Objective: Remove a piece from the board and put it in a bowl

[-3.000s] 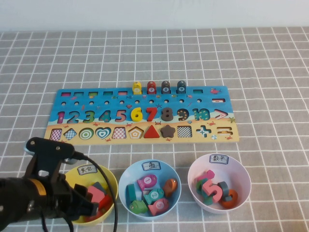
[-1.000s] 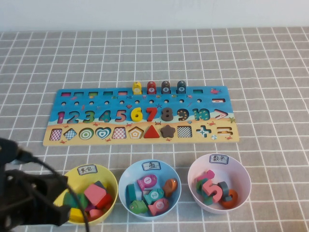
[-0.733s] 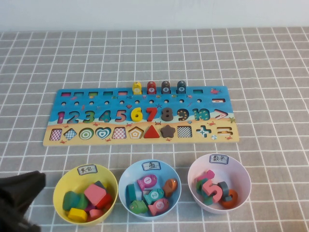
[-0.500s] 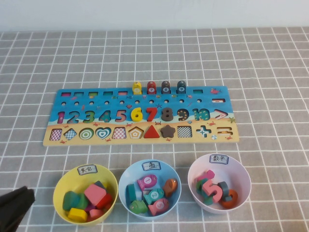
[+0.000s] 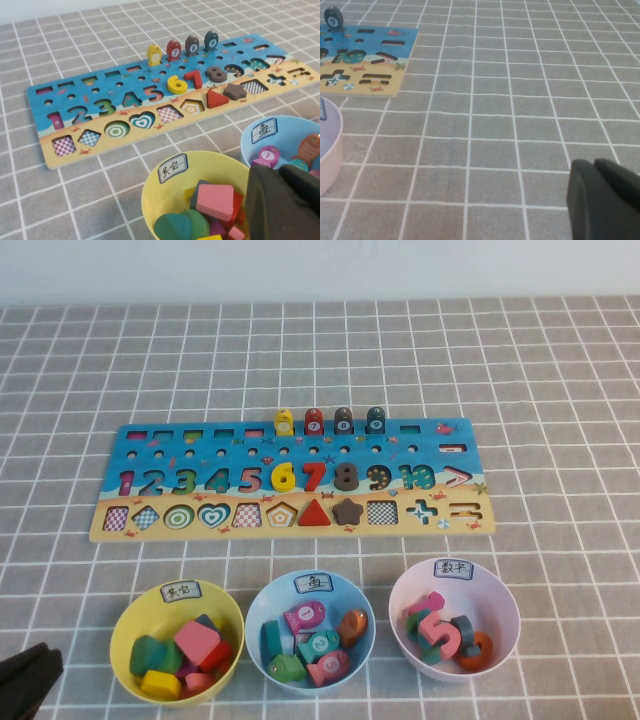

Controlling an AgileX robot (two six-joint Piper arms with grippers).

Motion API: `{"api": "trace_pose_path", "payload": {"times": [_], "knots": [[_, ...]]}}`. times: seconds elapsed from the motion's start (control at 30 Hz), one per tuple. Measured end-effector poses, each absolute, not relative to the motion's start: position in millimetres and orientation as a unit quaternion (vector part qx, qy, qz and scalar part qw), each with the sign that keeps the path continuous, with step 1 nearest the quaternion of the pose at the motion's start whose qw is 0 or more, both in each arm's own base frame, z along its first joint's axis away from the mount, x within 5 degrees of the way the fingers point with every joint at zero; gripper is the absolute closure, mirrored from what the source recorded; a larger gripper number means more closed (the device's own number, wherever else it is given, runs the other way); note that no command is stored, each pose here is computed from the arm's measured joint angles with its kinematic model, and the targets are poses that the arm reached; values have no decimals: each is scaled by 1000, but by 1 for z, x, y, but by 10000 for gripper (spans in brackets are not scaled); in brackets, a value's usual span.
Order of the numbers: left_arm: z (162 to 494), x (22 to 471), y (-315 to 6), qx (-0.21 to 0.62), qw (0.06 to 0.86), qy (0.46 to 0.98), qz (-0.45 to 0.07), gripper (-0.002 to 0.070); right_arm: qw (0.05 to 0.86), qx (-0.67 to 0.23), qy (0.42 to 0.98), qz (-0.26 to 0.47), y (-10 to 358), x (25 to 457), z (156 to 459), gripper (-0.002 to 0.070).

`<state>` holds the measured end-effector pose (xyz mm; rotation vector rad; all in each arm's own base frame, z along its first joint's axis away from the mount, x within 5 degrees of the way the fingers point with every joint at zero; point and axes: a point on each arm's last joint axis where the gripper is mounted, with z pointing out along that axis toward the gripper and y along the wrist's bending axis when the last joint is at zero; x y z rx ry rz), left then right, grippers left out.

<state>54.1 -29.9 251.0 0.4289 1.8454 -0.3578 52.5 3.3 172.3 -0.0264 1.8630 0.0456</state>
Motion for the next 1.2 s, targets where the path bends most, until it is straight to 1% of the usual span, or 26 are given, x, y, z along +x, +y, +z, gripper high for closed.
{"api": "trace_pose_path", "payload": {"times": [0.1, 0.2, 0.4, 0.53, 0.63, 0.7, 0.8, 0.97, 1.2], "knots": [[251, 54, -30, 172, 572, 786, -160, 673, 596, -11, 802, 20, 3, 53, 172, 694], [248, 57, -30, 172, 590, 774, -153, 673, 596, -11, 802, 20, 3, 53, 172, 694], [242, 60, -25, 176, 682, 702, -105, 673, 596, -11, 802, 20, 3, 53, 172, 694], [237, 57, -15, 125, 722, 677, -61, 673, 596, -11, 802, 20, 3, 53, 172, 694], [230, 55, -8, 81, 737, 671, -26, 673, 596, -11, 802, 20, 3, 53, 172, 694], [224, 54, -6, 58, 740, 670, -16, 674, 596, -11, 802, 20, 3, 53, 172, 694], [211, 56, -3, 31, 736, 676, -10, 674, 596, -11, 802, 20, 3, 53, 172, 694], [199, 57, -3, 29, 707, 707, -13, 674, 596, -11, 802, 20, 3, 53, 172, 694], [181, 55, -4, 36, 635, 772, -15, 674, 596, -11, 802, 20, 3, 53, 172, 694]]}}
